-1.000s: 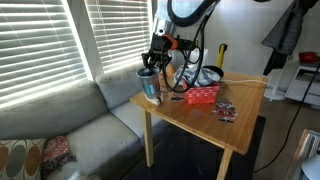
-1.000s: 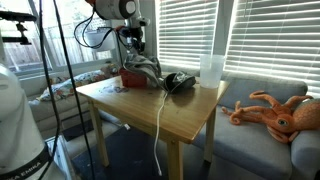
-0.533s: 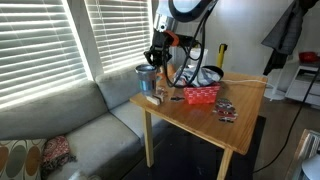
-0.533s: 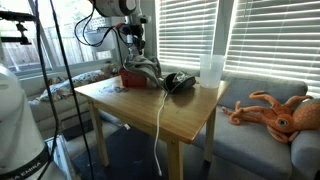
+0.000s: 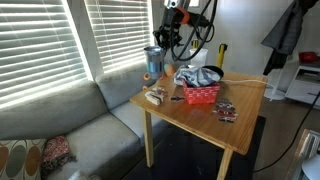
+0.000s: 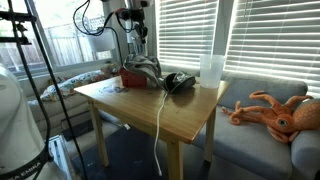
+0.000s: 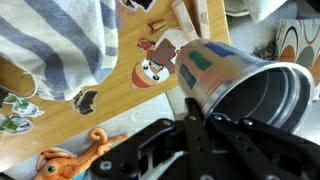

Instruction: Move the metallic cup from the left edge to the right edge of the table

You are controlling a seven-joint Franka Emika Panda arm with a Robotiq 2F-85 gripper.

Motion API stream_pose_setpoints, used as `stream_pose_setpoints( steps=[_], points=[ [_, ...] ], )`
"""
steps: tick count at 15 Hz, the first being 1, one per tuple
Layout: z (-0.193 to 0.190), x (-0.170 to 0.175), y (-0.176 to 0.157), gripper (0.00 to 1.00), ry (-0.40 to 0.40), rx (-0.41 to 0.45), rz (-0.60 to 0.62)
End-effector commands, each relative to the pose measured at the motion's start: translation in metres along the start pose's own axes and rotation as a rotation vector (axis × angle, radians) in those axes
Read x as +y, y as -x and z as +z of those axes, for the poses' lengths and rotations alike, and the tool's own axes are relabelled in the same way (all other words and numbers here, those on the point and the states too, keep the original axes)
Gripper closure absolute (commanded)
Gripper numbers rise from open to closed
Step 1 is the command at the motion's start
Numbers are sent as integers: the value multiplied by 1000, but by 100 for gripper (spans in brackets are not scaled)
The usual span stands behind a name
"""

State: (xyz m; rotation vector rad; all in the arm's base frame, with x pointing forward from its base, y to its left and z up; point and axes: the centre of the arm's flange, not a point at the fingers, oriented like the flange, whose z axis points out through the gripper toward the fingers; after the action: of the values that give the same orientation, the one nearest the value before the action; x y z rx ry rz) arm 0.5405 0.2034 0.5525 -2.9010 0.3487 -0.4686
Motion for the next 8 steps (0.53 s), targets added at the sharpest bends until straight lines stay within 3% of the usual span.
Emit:
stream_pose_setpoints(
  steps=[1, 5, 8],
  points=[
    [-59, 44, -7, 96, -13, 63, 149],
    [-97, 114, -22, 97, 5, 147, 360],
    [-109, 170, -22, 97, 30, 160, 494]
  ],
)
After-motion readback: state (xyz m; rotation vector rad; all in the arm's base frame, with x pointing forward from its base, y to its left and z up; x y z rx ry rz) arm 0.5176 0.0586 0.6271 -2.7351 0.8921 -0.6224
